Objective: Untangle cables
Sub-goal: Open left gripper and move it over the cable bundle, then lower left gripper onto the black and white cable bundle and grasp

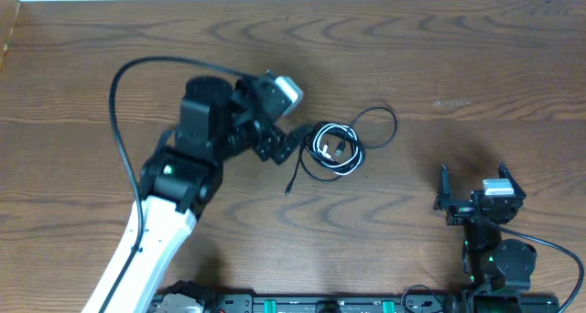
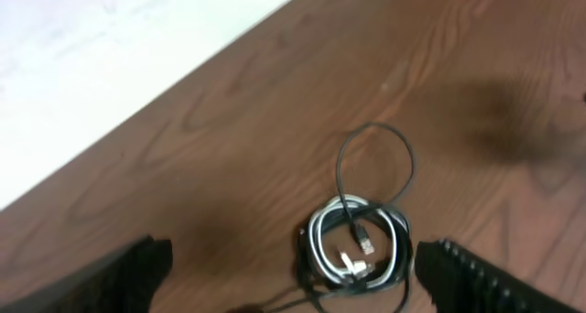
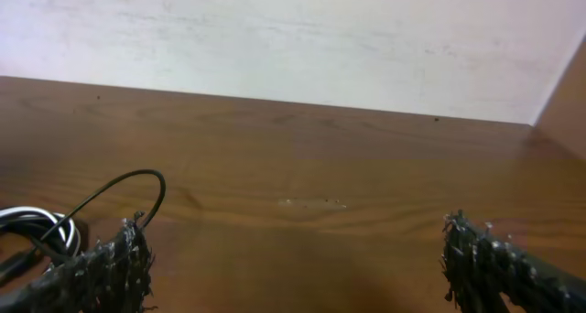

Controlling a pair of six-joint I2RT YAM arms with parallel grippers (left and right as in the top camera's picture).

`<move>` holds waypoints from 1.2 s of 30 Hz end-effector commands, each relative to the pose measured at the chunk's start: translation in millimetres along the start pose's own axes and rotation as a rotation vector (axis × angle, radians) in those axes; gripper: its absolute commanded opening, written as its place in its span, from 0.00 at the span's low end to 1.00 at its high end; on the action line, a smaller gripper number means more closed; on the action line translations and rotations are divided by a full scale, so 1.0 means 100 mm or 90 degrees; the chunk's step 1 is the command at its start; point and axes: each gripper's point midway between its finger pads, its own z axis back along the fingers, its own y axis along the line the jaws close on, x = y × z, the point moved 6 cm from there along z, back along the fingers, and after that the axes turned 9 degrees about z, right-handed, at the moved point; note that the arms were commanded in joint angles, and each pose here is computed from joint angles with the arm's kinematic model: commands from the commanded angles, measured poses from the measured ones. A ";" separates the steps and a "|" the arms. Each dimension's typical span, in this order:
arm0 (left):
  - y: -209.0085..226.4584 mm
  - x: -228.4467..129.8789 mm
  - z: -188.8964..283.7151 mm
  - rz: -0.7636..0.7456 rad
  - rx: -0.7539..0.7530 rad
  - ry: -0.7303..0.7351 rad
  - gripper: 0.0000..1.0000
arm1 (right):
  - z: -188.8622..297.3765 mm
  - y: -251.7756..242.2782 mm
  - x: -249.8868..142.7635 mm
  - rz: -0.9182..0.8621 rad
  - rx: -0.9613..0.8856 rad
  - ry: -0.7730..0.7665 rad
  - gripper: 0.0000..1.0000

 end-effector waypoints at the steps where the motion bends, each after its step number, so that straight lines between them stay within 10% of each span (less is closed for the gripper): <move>1: 0.04 0.17 -0.04 -0.046 0.021 0.024 0.92 | 0.00 -0.01 0.00 0.006 -0.003 0.000 0.99; 16: -0.09 -0.20 -0.79 -0.113 0.028 0.227 0.92 | 0.00 -0.01 0.00 0.006 -0.003 0.000 0.99; 36: 0.07 -0.59 -1.54 -0.104 0.019 0.263 0.92 | 0.00 -0.01 0.00 0.006 -0.003 0.000 0.99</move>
